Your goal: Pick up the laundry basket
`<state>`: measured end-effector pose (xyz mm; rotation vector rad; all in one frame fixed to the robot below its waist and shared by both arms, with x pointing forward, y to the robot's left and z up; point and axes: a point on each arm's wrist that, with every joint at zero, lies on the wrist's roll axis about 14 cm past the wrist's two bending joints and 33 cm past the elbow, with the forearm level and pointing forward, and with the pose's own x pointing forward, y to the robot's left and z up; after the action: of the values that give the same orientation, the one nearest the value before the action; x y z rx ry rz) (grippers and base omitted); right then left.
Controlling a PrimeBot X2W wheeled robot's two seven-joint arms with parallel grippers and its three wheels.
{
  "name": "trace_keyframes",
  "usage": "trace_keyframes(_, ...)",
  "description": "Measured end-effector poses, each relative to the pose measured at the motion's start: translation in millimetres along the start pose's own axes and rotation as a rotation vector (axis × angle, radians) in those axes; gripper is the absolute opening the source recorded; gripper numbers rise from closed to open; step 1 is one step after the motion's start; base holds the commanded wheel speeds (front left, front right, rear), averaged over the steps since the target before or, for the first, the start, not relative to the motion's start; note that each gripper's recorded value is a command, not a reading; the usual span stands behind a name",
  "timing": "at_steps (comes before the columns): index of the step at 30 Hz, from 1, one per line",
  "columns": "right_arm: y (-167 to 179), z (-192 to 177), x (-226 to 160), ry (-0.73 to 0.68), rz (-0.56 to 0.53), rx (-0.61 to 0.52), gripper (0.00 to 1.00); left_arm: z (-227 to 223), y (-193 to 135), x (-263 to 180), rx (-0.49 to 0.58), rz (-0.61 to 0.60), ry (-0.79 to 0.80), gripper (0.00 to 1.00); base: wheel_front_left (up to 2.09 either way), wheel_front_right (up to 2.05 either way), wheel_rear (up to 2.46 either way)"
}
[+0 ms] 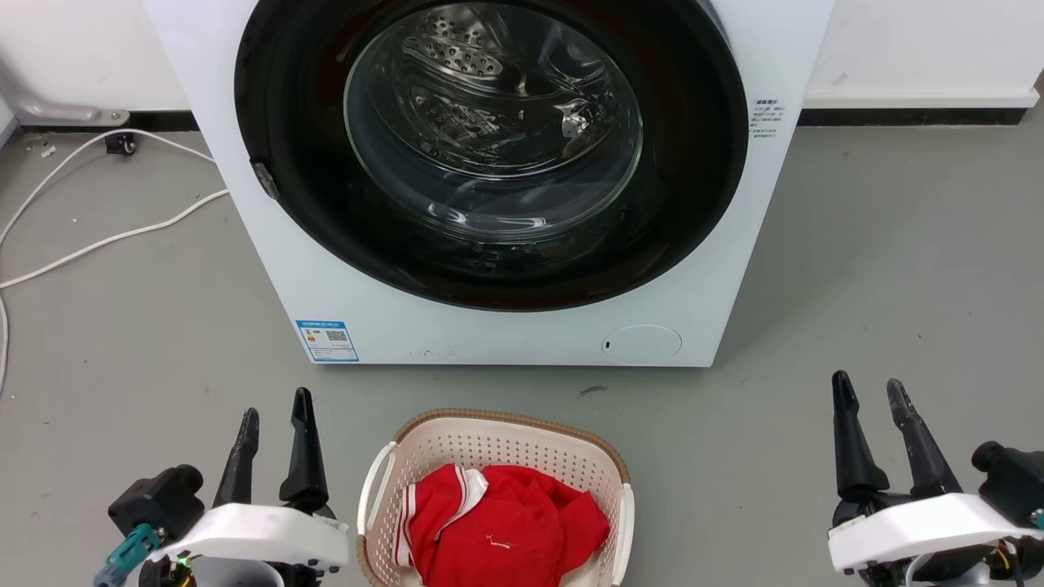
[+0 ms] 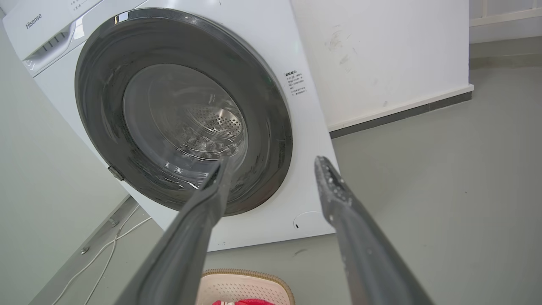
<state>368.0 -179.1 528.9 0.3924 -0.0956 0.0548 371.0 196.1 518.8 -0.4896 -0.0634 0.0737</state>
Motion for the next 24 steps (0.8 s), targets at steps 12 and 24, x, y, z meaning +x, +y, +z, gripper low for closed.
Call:
trace_keyframes(12,4.8,-1.8,-3.0,-0.001,0.029,-0.162,1.00,2.3,-3.1,-1.9,0.127,-0.020,-0.024,1.00,0.00,0.00,0.00)
trace_keyframes(24,7.5,-0.8,-6.3,-0.011,0.049,-0.279,1.00,1.4,-4.5,-4.9,0.241,-0.034,-0.038,1.00,0.00,0.00,0.00)
